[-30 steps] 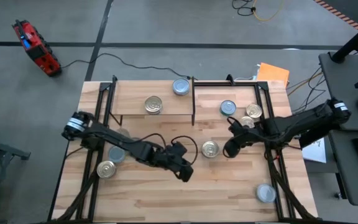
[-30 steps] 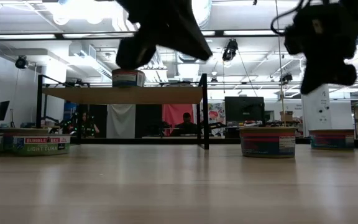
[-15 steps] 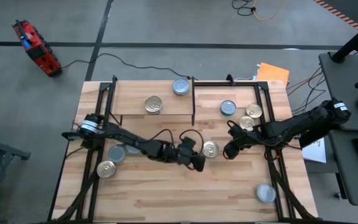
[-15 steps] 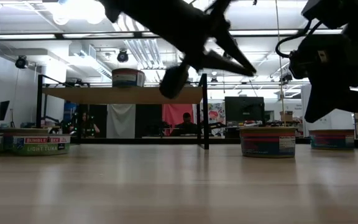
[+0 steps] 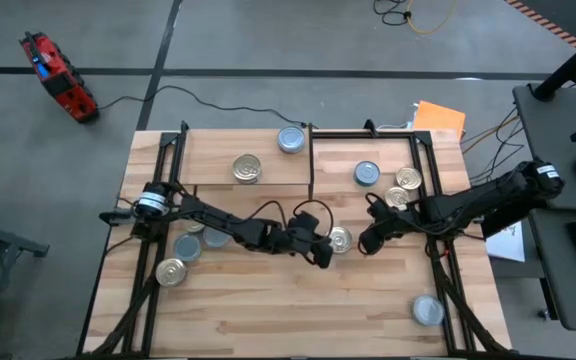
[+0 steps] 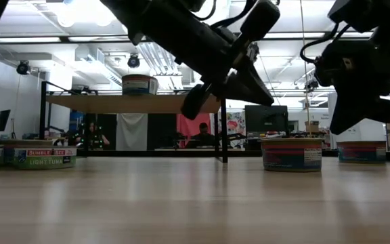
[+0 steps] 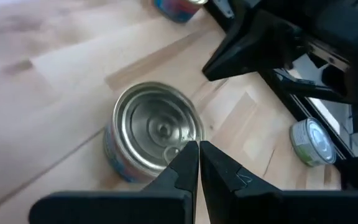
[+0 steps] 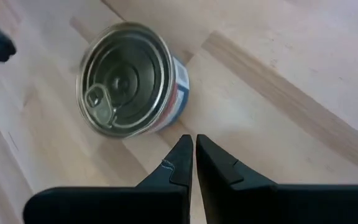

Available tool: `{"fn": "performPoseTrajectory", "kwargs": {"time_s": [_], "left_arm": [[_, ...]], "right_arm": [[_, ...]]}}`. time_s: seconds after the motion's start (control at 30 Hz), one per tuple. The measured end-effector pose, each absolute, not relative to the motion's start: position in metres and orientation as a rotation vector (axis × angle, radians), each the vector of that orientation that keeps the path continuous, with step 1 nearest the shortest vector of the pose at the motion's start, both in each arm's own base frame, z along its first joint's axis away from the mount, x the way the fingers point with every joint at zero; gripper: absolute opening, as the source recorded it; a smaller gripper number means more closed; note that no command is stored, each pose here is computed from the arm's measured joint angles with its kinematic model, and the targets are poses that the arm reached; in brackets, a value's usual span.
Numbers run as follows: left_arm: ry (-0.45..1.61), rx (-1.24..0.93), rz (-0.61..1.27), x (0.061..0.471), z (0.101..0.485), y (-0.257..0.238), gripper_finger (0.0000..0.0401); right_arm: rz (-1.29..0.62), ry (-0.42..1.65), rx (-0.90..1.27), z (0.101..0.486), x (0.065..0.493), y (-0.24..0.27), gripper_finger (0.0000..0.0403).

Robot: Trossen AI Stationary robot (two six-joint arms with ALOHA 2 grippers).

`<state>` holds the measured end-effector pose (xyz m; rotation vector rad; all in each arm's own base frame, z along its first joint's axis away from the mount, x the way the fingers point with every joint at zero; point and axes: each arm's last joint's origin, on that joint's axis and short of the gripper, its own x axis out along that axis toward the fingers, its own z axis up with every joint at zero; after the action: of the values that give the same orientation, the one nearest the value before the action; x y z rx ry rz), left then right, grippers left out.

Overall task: Stack canned seafood by type on shelf
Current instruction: Stack the blue and pink tuna can on top of the blue and pink tuna can on the shelf

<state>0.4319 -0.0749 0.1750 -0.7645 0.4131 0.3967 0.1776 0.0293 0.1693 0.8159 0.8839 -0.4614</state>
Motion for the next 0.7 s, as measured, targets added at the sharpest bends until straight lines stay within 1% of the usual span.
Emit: {"fn": "performPoseTrajectory", "kwargs": {"time_s": [0.3,0.4,0.53,0.63,0.7], "left_arm": [[0.433,-0.527,0.339,0.433,0.177,-0.073,0.0000],[0.442,-0.449,0.322,0.436,0.169,-0.074,0.0000],[0.436,-0.417,0.313,0.441,0.154,-0.075,0.0000],[0.424,-0.432,0.326,0.443,0.149,-0.075,0.0000],[0.438,-0.396,0.321,0.443,0.147,-0.075,0.0000]], "right_arm": [[-0.530,0.835,0.880,0.170,0.182,0.015,0.0012],[-0.547,0.827,0.893,0.170,0.182,0.012,0.0012],[-0.548,0.831,0.917,0.170,0.182,0.011,0.0012],[-0.538,0.839,0.936,0.170,0.182,0.012,0.0012],[-0.545,0.835,0.953,0.170,0.182,0.012,0.0012]]}}
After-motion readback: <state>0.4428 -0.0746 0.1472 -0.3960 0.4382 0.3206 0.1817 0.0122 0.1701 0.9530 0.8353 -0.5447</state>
